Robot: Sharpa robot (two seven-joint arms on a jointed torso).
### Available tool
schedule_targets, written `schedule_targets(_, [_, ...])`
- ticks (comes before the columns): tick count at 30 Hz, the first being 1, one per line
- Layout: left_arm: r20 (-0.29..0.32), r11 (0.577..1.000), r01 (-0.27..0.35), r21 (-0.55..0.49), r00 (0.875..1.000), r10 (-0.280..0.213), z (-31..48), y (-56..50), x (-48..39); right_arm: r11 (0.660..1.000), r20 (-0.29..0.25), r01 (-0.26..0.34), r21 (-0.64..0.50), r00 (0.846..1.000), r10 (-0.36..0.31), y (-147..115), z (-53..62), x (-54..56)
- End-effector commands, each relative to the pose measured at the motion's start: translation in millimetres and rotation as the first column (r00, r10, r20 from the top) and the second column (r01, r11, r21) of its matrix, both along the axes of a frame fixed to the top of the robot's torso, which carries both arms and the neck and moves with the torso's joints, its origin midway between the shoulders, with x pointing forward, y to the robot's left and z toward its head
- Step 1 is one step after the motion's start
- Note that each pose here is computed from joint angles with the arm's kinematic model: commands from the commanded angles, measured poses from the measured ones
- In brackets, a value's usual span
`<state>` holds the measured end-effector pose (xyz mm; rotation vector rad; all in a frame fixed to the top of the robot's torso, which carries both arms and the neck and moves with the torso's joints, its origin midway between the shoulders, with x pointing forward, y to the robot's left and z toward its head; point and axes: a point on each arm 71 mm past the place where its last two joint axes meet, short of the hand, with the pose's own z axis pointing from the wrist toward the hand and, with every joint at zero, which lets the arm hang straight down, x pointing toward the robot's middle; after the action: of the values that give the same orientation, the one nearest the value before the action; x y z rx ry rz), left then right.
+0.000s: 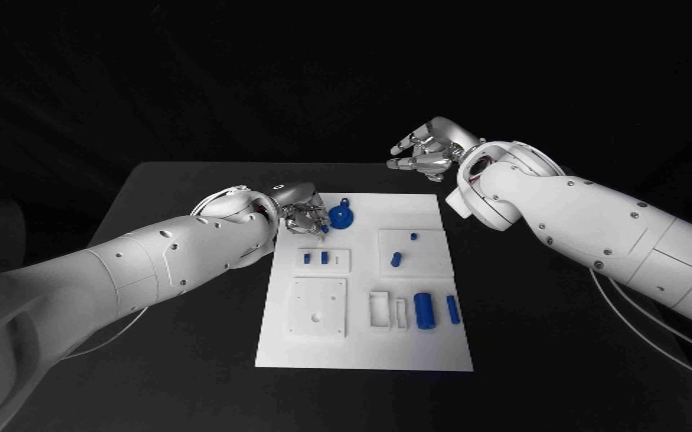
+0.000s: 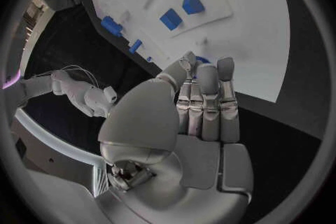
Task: Assemble the parts on the task board
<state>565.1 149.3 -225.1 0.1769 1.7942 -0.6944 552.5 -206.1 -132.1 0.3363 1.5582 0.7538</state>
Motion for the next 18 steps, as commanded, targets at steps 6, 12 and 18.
schedule_targets(6, [-0.017, 0.999, 0.0, 0.032, 1.0, 0.0, -2.2, 5.0, 0.6, 1.0, 0.003, -0.008, -0.002, 1.0, 0.008, 0.0, 0.3, -0.4])
schedule_targets(12, [-0.03, 0.999, 0.0, 0.041, 1.0, 0.001, -3.6, 7.6, 0.5, 1.0, 0.003, -0.007, -0.002, 1.0, 0.007, -0.3, 0.3, -0.4])
schedule_targets(18, [-0.041, 0.999, 0.002, 0.048, 0.999, 0.0, -5.2, 8.5, 0.1, 1.0, 0.003, -0.007, -0.002, 1.0, 0.007, -0.3, 0.3, -0.4])
